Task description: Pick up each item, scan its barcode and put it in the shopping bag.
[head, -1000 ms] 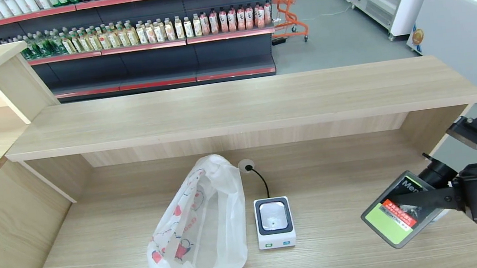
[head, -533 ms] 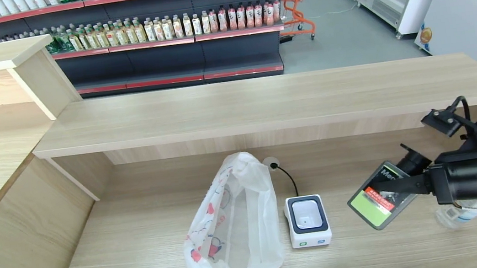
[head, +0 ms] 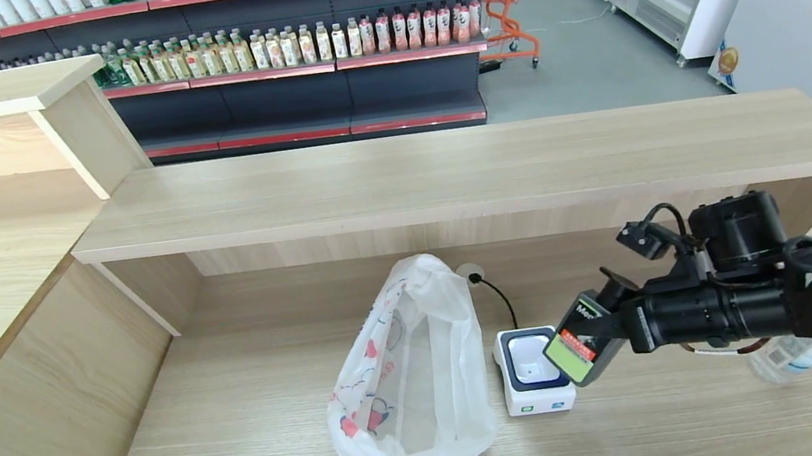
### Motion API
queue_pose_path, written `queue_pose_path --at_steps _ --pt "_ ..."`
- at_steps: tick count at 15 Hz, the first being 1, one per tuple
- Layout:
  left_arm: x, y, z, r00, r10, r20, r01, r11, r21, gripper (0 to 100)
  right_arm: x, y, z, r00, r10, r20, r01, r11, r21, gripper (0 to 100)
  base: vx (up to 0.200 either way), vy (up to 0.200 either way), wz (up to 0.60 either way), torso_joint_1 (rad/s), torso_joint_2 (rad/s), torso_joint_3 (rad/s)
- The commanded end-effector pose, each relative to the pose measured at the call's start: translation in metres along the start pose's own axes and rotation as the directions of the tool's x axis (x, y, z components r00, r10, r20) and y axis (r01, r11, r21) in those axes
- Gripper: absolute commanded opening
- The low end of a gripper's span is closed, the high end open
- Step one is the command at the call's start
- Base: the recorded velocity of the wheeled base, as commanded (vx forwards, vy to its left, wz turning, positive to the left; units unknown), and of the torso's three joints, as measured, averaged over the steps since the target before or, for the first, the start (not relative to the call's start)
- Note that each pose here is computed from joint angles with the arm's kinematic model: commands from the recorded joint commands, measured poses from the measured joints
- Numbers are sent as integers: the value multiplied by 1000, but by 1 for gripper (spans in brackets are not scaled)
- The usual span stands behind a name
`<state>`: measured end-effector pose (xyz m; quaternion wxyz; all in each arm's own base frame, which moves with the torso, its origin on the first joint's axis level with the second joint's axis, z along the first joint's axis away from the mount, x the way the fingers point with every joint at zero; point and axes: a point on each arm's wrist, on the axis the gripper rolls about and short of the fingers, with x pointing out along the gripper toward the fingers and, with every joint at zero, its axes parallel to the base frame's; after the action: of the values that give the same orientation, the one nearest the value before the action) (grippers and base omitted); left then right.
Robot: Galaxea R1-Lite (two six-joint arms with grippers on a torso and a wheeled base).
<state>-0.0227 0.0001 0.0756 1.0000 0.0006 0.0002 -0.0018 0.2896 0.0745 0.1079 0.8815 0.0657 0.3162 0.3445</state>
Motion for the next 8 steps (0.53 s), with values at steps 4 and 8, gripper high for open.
queue_pose_path --at_steps 4,8 --pt "0 0 0 1000 1 0 -1 1000 0 100 46 -7 -24 996 31 -83 -31 1000 7 0 0 0 0 0 0 0" --pt "0 0 0 1000 1 0 -1 1000 0 100 71 -8 -26 998 18 -59 -20 999 -32 0 0 0 0 0 0 0"
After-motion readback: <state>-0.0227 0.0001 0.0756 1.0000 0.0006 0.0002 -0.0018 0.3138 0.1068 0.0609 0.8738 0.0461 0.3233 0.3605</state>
